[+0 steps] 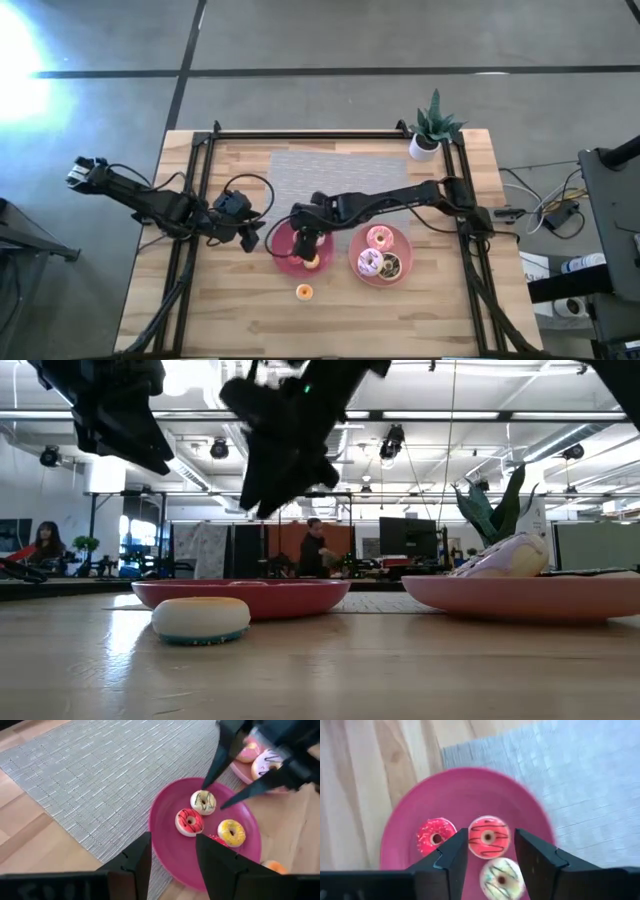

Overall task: Pick & Place donuts
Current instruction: Put the small blue donut on the pink plate

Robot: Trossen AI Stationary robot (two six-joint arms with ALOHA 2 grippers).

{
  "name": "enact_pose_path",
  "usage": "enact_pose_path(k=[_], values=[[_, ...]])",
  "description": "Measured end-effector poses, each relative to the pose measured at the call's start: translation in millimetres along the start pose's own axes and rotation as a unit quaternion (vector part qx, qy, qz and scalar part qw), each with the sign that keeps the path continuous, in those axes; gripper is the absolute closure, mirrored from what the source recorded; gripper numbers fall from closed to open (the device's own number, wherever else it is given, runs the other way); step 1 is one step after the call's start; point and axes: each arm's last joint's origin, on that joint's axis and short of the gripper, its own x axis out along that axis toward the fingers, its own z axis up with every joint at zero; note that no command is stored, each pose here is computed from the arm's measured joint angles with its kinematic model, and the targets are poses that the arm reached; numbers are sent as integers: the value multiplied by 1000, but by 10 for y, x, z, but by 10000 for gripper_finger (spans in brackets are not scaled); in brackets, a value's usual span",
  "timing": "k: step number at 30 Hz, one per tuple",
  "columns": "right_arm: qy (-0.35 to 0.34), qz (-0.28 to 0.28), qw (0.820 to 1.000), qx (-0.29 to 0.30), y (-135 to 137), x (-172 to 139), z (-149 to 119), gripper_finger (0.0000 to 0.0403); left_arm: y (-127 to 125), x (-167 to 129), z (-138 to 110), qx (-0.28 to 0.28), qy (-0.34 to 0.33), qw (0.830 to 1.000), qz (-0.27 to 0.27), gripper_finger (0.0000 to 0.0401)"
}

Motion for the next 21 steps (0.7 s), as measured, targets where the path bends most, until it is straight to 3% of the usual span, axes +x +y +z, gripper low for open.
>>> enact_pose_path(k=[7,15,21], values=[[-20,-12,999,-33,49,-367,-14,248,-12,12,1,-51,-1,999,-1,274],[-22,-49,997,-49,-63,-716,-294,252,-114,80,4,-98,1,995,-27,274],[-20,-61,998,-8,-263,-966,-644,253,-441,194,-131,-6,22,994,-105,275]])
